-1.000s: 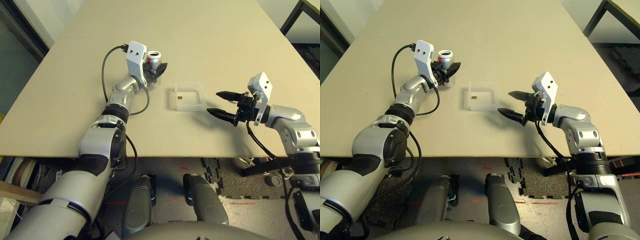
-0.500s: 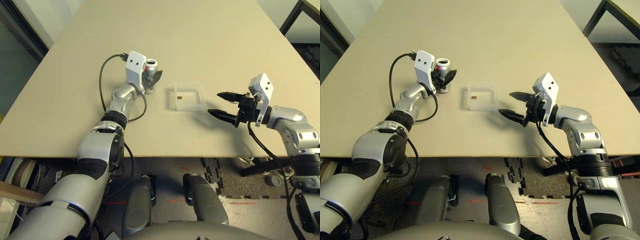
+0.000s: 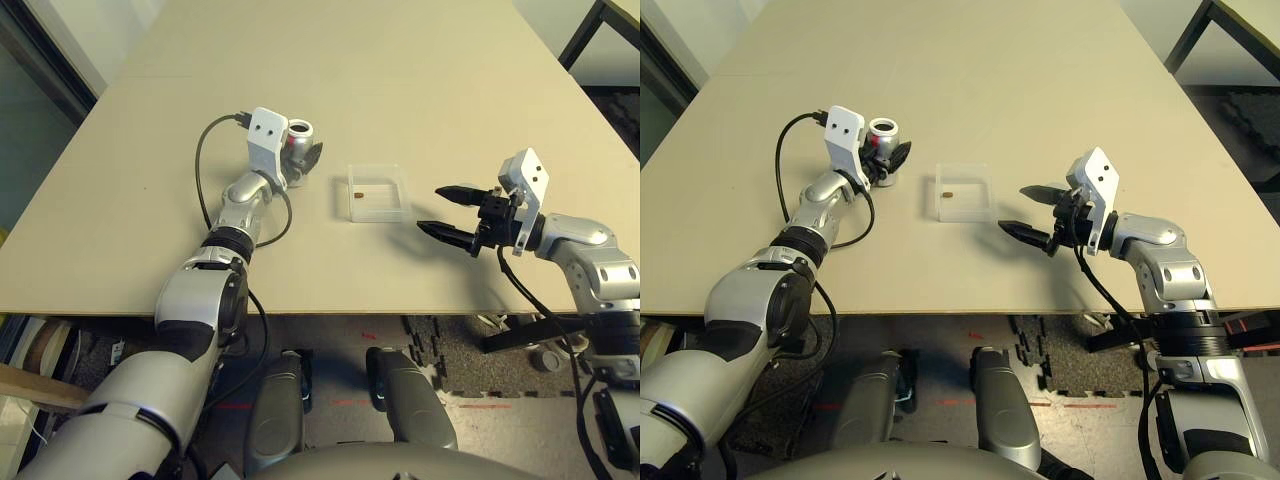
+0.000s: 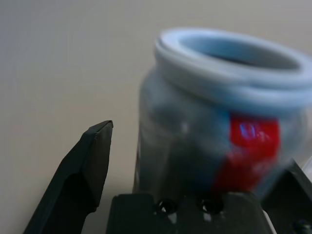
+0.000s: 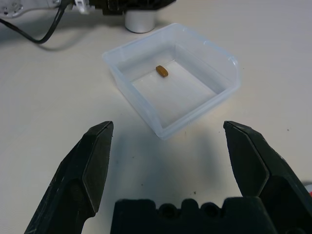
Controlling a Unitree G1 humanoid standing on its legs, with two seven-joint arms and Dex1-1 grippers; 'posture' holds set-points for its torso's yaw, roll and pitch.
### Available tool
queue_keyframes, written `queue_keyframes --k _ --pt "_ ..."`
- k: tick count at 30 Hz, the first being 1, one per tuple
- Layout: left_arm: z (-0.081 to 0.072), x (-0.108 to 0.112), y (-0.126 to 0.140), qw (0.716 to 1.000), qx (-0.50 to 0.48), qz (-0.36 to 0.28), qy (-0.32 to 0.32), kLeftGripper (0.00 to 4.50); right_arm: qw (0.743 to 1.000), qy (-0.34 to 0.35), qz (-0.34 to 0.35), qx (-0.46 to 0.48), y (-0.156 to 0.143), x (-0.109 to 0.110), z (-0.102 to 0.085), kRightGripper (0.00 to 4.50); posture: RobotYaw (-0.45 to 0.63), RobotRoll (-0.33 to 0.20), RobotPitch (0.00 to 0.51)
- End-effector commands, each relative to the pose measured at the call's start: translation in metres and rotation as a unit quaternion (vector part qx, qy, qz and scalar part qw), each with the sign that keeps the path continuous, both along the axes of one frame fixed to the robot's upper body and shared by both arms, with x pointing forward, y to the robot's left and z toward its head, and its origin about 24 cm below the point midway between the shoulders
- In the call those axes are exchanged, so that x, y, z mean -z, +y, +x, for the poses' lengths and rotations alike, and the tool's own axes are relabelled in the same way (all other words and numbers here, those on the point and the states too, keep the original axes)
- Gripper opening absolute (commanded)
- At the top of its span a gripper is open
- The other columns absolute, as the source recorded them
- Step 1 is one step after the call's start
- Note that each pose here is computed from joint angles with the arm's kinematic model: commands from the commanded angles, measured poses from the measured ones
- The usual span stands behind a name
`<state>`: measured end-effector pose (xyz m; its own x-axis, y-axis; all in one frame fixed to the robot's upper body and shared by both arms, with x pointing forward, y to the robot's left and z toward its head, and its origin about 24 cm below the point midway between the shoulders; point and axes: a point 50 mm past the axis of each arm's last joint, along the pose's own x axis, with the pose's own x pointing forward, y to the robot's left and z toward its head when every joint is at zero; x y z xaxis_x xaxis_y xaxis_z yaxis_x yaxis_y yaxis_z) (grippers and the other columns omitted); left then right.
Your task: Pour the medicine from the bottle into the box.
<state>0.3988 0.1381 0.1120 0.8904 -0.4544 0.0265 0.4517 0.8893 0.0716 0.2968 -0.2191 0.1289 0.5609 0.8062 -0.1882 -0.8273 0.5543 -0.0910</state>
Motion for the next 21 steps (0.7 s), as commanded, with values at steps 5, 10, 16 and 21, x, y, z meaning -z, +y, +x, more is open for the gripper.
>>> queue_keyframes --k 5,10,16,21 --pt "-0.006 0.009 0.008 1.0 0.007 -0.015 0.001 4.48 1.0 0.0 -0.001 -0.004 0.001 0.0 0.002 4.5 -0.15 0.0 0.189" --pt "-0.011 0.014 0.015 1.0 0.019 -0.024 -0.003 4.48 1.0 0.0 0.0 -0.006 0.002 0.0 0.004 4.5 -0.14 0.0 0.19" --pt "-0.024 0.025 0.031 0.999 0.026 -0.03 -0.01 4.48 1.0 0.0 -0.002 -0.008 0.001 0.0 0.003 4.5 -0.14 0.0 0.188" --pt "-0.039 0.031 0.041 0.998 0.048 -0.03 -0.015 4.48 1.0 0.0 -0.003 -0.011 0.001 0.0 0.003 4.5 -0.14 0.0 0.186"
